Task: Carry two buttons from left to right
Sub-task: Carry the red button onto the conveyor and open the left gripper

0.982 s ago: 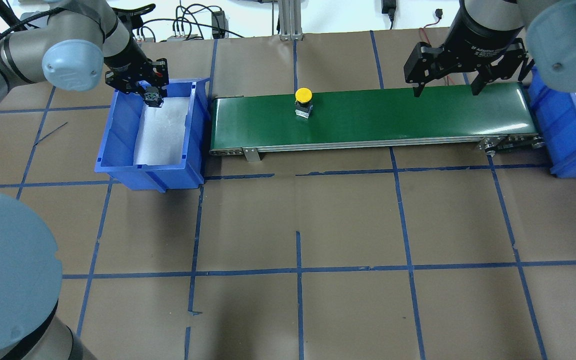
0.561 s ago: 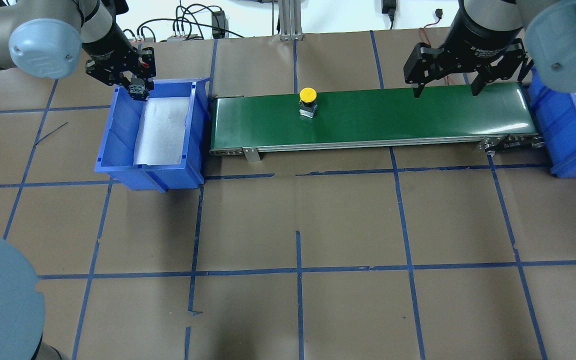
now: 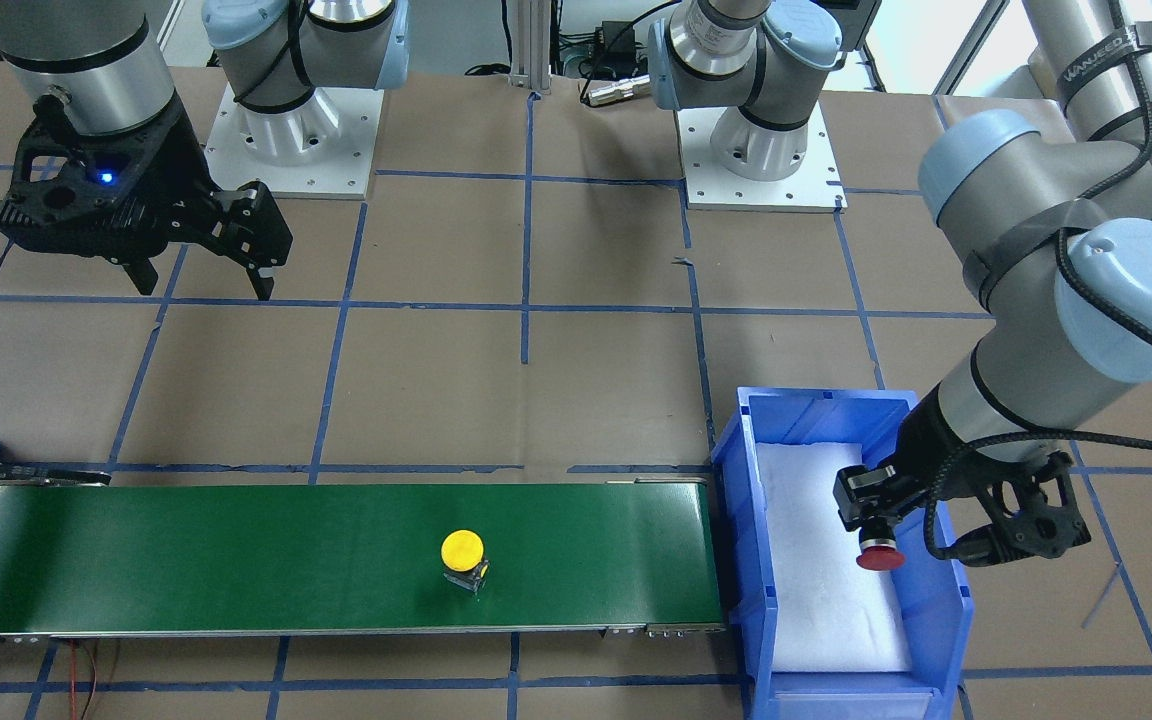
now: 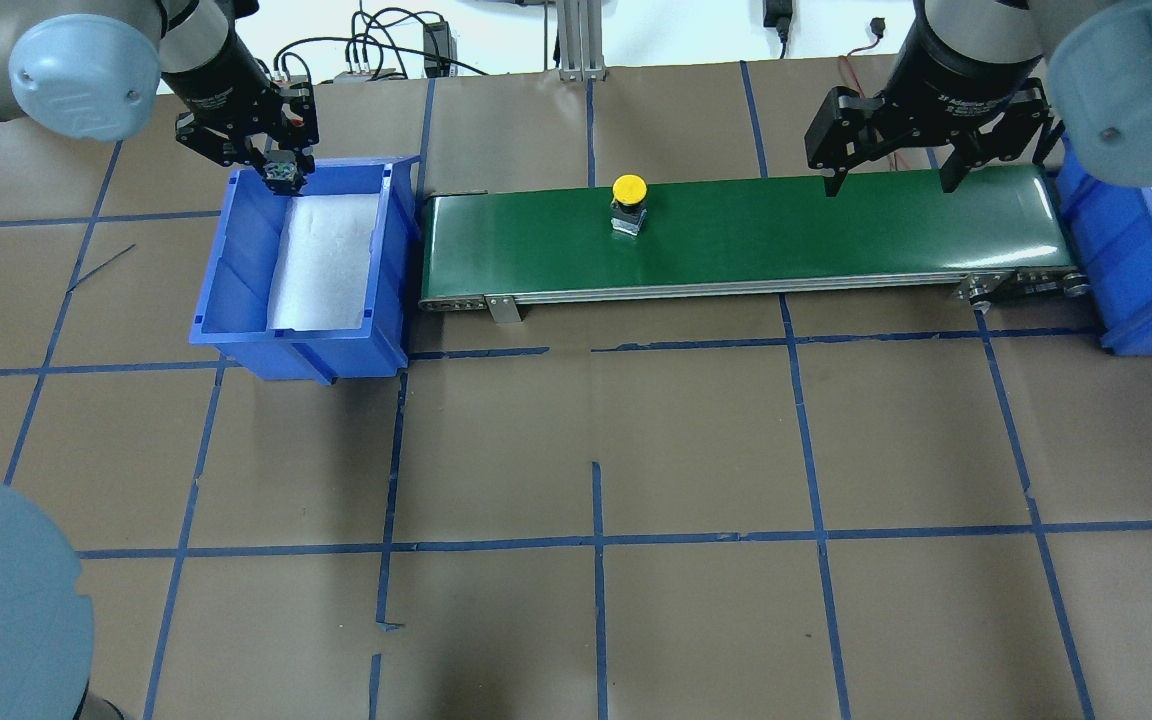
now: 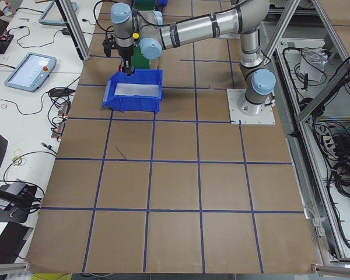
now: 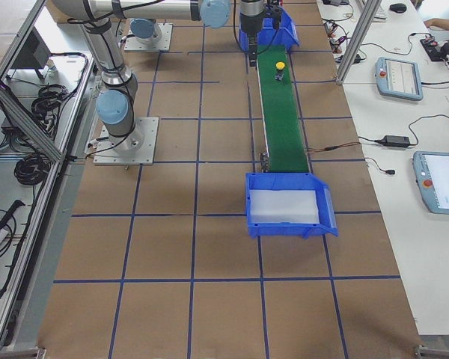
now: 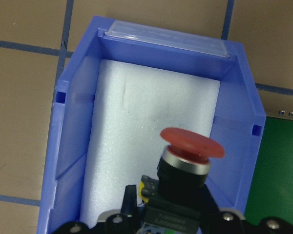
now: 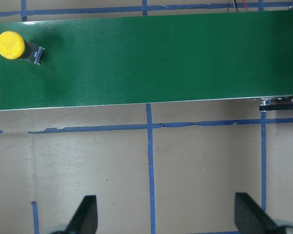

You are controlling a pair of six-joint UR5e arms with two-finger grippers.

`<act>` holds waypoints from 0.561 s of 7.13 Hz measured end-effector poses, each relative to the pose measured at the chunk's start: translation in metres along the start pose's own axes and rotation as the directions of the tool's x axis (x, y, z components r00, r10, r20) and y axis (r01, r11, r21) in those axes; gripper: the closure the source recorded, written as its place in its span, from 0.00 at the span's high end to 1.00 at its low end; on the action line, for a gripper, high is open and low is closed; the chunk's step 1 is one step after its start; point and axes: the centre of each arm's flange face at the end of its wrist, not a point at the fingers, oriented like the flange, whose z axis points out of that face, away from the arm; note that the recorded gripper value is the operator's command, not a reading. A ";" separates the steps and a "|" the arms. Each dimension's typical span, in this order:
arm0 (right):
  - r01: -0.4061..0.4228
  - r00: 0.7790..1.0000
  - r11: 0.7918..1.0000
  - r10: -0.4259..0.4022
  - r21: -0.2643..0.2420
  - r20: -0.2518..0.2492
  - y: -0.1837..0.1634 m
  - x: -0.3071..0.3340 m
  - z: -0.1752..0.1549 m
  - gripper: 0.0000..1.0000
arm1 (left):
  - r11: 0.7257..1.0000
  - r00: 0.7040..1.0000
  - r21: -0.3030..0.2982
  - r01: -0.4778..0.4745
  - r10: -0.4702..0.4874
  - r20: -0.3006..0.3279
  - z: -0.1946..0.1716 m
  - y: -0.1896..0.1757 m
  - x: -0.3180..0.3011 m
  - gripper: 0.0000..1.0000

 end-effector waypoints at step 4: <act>0.001 1.000 1.000 -0.001 0.001 0.000 0.000 0.000 0.000 1.00 | 1.000 1.000 -0.010 0.008 -0.008 -0.022 0.027 0.017 0.112 0.05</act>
